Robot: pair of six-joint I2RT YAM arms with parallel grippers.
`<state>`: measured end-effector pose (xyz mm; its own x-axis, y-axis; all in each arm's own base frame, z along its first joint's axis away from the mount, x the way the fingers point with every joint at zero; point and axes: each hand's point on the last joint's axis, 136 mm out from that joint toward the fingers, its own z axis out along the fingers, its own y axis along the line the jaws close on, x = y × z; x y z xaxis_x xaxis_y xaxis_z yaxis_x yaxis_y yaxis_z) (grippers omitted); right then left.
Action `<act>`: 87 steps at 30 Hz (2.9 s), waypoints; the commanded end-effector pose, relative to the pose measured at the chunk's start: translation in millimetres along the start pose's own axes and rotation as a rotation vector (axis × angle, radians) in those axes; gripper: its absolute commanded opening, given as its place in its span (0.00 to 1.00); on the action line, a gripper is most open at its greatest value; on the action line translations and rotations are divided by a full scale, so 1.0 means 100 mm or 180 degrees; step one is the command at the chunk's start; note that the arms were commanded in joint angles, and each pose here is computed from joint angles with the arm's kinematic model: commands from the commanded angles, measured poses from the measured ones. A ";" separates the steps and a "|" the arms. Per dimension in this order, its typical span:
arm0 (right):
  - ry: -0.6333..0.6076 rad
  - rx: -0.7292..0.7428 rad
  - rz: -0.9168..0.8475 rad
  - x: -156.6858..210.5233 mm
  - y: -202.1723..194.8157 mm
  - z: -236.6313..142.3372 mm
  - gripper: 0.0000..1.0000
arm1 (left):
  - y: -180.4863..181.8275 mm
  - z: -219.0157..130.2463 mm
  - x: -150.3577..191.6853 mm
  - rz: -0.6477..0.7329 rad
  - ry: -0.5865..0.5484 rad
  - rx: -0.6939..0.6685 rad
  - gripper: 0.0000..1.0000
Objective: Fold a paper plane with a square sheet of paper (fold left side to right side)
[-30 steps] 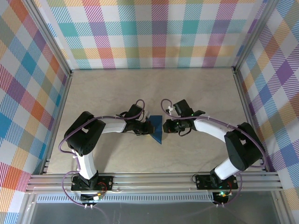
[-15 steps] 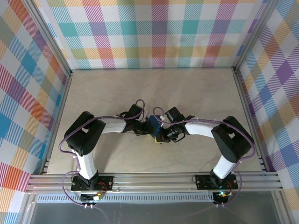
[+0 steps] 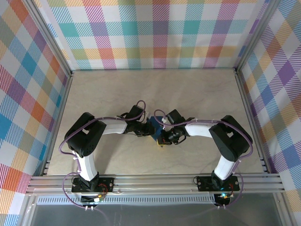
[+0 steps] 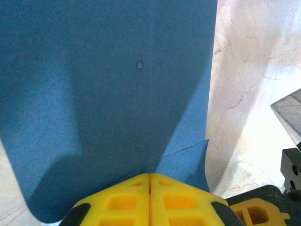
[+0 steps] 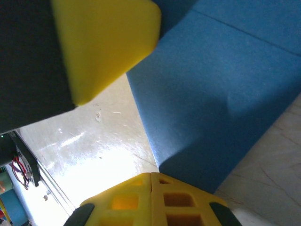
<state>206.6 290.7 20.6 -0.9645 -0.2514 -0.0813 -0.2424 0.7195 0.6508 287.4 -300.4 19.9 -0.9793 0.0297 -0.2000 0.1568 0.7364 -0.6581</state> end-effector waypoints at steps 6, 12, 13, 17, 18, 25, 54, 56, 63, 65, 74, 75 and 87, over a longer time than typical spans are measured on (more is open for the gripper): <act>0.0099 0.0125 0.0113 0.13 -0.16 0.04 0.04 | 0.31 0.07 0.14 -0.0139 0.0122 -0.0393 0.10; 0.0117 0.0183 0.0120 0.17 -0.19 0.02 0.04 | 0.32 0.08 0.13 -0.0149 0.0123 -0.0430 0.10; 0.0132 0.0186 0.0125 0.19 -0.20 0.03 0.04 | 0.32 0.08 0.13 -0.0150 0.0122 -0.0434 0.10; 0.0200 0.0183 0.0181 0.29 -0.24 0.04 0.04 | 0.34 0.08 0.12 -0.0166 0.0113 -0.0460 0.10; 0.0219 0.0182 0.0200 0.32 -0.25 0.04 0.04 | 0.34 0.08 0.11 -0.0175 0.0109 -0.0463 0.10; 0.0266 0.0103 0.0283 0.52 -0.27 -0.01 0.03 | 0.34 0.07 0.11 -0.0225 0.0090 -0.0483 0.10; -0.0013 0.0203 0.0156 -0.01 -0.23 0.01 0.00 | 0.21 0.03 0.02 -0.0267 -0.0027 -0.0339 0.10; 0.0039 0.0274 0.0212 0.06 -0.32 0.03 0.00 | 0.16 0.00 -0.02 -0.0216 -0.0068 -0.0302 0.11; 0.0219 0.0586 0.0409 0.33 -0.64 0.12 0.00 | -0.19 -0.29 -0.25 0.0224 -0.0447 -0.0055 0.11; 0.0256 0.0669 0.0453 0.39 -0.73 0.14 0.00 | -0.25 -0.36 -0.25 0.0295 -0.0562 0.0044 0.11; 0.0359 0.0834 0.0525 0.54 -0.92 0.19 0.00 | -0.43 -0.40 -0.08 0.0358 -0.0738 0.0423 0.11; 0.0370 0.0844 0.0525 0.55 -0.93 0.20 0.00 | -0.44 -0.36 -0.06 0.0350 -0.0706 0.0432 0.11; 0.0402 0.0920 0.0521 0.56 -0.97 0.19 0.00 | -0.39 -0.04 0.09 0.0266 -0.0500 0.0385 0.11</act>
<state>212.4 279.1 6.5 -0.9749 -0.2095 -0.0760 -0.2066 0.7218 0.6605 266.9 -318.0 40.4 -0.9387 -0.0147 -0.3444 0.2473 0.6675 -0.7024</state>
